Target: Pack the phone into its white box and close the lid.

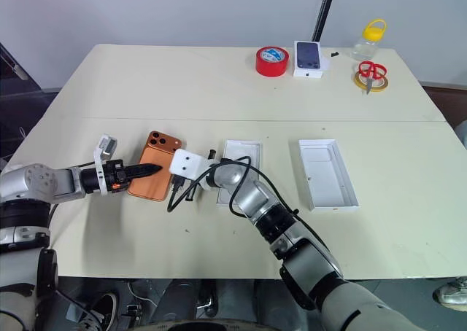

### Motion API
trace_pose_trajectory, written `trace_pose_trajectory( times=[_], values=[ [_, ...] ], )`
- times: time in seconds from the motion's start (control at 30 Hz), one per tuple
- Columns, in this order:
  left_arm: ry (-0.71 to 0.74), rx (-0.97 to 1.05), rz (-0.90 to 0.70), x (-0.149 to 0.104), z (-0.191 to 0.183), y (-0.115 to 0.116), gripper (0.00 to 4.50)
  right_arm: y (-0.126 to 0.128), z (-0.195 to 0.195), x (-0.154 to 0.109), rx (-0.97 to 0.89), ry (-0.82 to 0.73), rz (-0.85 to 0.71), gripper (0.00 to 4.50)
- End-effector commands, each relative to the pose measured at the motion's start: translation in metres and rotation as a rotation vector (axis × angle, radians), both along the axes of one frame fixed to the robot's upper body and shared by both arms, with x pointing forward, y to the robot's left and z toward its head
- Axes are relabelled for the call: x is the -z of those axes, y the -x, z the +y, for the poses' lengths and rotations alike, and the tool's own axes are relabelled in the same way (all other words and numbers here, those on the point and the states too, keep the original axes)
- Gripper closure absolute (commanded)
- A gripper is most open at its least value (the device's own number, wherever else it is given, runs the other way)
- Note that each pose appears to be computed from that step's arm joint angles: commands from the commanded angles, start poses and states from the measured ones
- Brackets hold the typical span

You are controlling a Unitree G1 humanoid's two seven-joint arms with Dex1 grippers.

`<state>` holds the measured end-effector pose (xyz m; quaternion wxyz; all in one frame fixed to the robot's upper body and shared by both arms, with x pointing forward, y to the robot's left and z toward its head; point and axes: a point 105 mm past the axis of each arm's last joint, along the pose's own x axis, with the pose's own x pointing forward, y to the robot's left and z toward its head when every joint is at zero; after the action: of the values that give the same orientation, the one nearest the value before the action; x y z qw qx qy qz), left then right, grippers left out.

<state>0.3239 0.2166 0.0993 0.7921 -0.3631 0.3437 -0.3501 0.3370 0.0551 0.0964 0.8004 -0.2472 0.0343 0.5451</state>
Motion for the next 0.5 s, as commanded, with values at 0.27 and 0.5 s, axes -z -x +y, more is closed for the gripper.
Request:
trace_pose_trajectory(
  times=[0.27,0.5],
  values=[
    [0.252,0.011,-0.022,-0.026,-0.025,0.005,4.50,0.052,-0.065,-0.045,-0.281,-0.125,0.011,1.14],
    [0.293,0.018,-0.077,-0.035,-0.051,0.002,4.50,0.083,-0.120,-0.020,-0.313,0.025,0.013,1.14]
  ],
)
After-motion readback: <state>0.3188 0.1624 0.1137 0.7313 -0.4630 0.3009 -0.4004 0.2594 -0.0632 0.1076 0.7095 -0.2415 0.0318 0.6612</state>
